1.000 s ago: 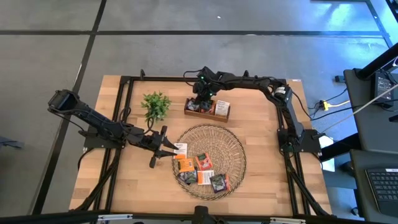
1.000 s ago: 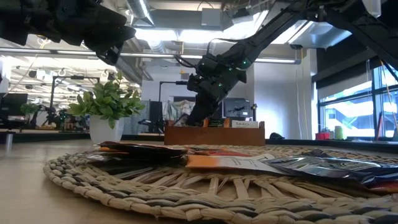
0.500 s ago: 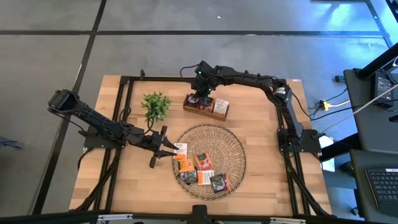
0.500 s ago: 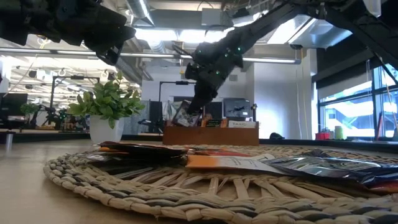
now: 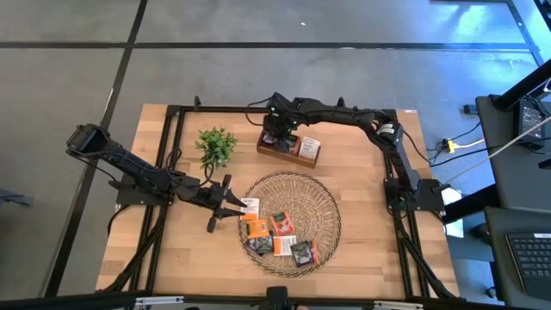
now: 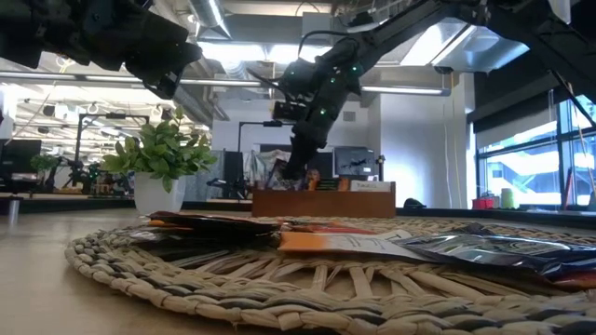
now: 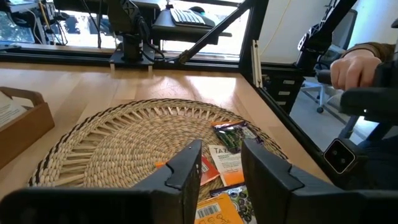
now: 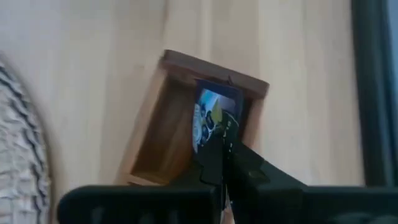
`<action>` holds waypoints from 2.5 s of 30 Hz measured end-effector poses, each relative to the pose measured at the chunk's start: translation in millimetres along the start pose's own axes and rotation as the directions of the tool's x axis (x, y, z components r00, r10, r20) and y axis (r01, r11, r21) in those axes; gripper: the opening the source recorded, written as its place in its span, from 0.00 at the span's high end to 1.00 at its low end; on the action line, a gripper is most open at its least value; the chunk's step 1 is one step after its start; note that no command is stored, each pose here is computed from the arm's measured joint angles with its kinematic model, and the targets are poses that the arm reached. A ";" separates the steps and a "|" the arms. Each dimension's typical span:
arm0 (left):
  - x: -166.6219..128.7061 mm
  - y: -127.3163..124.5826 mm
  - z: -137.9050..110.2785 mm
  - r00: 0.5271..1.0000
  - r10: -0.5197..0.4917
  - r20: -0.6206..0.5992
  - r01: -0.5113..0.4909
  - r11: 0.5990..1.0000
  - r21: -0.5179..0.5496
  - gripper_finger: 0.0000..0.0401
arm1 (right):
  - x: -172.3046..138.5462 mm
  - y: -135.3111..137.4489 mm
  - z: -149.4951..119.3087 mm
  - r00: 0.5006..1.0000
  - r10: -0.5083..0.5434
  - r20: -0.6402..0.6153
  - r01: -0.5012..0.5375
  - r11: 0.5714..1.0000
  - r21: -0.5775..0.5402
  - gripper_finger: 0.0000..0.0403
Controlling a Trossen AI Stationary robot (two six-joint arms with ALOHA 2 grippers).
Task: Pick & Place Tea
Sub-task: Put the black and white tea bag into the left section of the wooden organizer, then put the orange tea bag into the middle section of the wooden organizer
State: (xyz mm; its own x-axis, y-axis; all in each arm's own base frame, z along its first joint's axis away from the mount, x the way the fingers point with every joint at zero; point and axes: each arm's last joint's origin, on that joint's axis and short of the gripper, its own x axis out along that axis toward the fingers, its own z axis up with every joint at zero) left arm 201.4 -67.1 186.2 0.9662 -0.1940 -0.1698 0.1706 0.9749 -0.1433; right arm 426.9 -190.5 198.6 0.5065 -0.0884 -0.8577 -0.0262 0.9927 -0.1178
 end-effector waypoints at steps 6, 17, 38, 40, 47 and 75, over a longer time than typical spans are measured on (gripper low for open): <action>0.0 0.0 0.0 1.000 0.000 0.000 0.000 1.000 0.000 0.73 | 0.1 0.5 -0.1 1.000 -0.006 -0.006 0.006 1.000 -0.001 0.93; 0.0 0.0 0.0 1.000 0.000 0.000 0.000 1.000 0.000 0.73 | -3.4 1.8 -1.6 0.999 0.016 -0.051 -0.018 0.999 -0.042 0.89; 0.0 0.2 -1.3 1.000 0.001 -0.014 -0.002 1.000 -0.014 0.73 | -35.8 13.0 25.8 0.973 0.228 0.024 -0.229 0.972 0.045 0.72; 0.0 0.3 -2.0 1.000 0.002 -0.021 -0.003 1.000 -0.018 0.73 | -34.6 23.8 29.0 0.960 0.278 0.030 -0.279 0.960 0.025 0.72; 0.0 0.4 -2.9 1.000 0.002 -0.030 -0.003 1.000 -0.026 0.72 | -7.5 64.5 29.3 0.982 0.189 -0.026 -0.190 0.980 -0.067 0.72; 0.0 0.5 -2.8 1.000 0.004 -0.029 -0.005 0.999 -0.038 0.73 | -25.3 33.2 24.9 0.954 -0.300 -0.024 0.301 0.952 0.047 0.72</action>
State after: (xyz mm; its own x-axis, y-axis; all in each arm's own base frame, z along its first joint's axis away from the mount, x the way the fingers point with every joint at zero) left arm 200.9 -66.9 183.4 0.9608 -0.1930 -0.1989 0.1578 0.9710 -0.1795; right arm 434.6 -153.2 228.8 0.4700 -0.3842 -0.7947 0.1682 0.9228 -0.3466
